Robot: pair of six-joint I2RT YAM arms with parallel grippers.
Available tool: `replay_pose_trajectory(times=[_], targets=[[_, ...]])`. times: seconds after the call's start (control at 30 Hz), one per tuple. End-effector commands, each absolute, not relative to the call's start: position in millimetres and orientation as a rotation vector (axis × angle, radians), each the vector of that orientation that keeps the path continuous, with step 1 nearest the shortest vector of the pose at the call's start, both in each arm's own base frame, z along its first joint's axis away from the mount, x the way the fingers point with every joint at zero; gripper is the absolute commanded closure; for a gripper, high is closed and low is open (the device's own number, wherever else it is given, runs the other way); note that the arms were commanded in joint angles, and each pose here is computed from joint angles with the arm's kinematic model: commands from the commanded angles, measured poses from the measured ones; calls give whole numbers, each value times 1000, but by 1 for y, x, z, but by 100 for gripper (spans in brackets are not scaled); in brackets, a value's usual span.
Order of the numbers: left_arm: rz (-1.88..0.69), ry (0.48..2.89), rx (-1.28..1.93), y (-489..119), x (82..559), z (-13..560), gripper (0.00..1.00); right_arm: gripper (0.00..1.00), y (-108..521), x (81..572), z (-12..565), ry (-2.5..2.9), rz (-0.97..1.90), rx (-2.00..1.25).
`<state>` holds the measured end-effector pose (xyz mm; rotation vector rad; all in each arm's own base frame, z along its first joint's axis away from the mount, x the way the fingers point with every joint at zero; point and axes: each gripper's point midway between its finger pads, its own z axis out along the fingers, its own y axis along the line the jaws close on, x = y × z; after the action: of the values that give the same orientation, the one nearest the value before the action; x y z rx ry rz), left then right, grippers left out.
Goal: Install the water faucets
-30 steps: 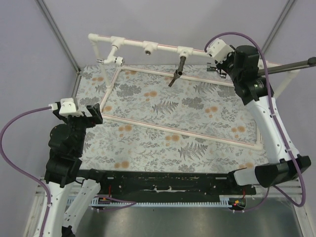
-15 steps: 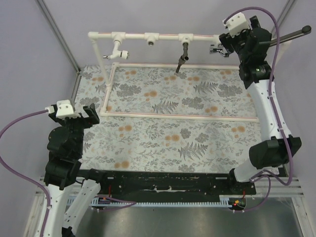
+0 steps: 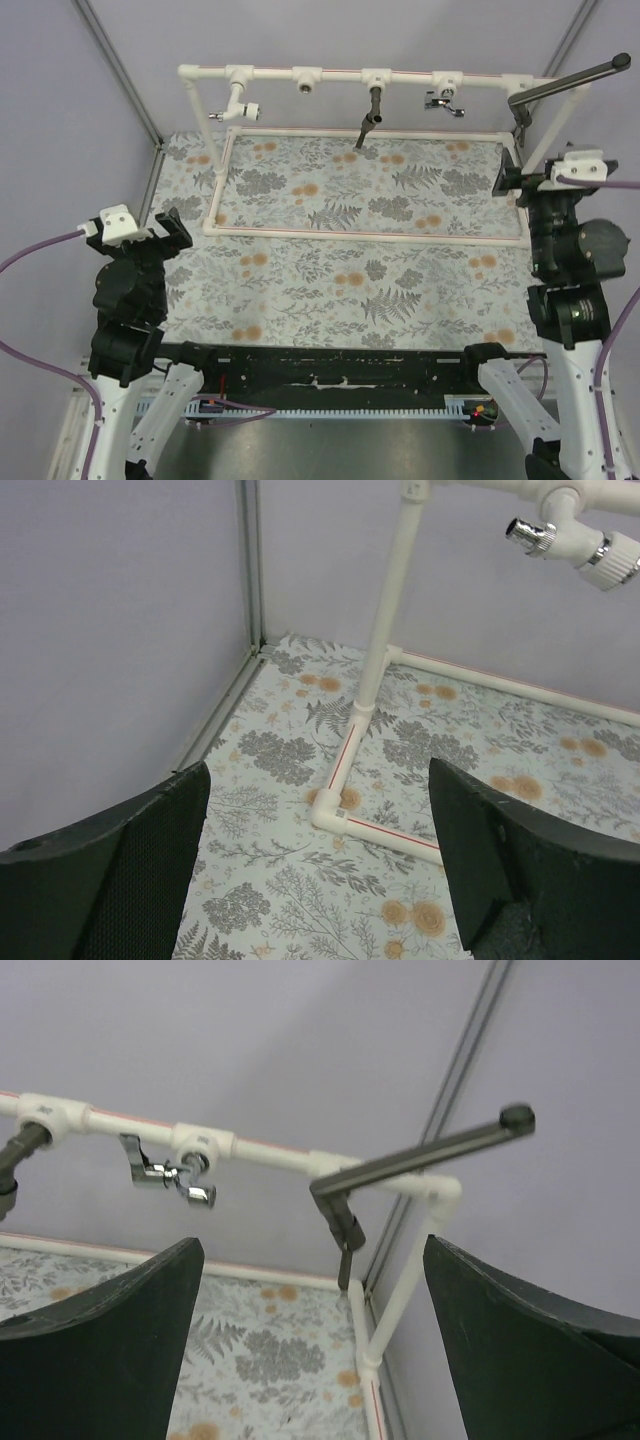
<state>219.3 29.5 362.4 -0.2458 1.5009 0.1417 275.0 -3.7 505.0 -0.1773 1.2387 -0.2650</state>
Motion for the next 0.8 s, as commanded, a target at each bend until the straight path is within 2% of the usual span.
replay_pose_trajectory(times=[0.0, 0.33, 0.53, 0.77], targets=[[172, 1407, -388, 49, 211, 377, 7, 2, -35, 256, 439, 1342, -259, 96], [163, 1398, -446, 55, 201, 345, 7, 2, -57, 190, 309, 1457, -150, 447], [157, 1415, -447, 55, 195, 320, 7, 2, -71, 166, 293, 1397, -193, 502], [146, 1466, -429, 49, 203, 301, 7, 2, -73, 168, 272, 1453, -209, 523]])
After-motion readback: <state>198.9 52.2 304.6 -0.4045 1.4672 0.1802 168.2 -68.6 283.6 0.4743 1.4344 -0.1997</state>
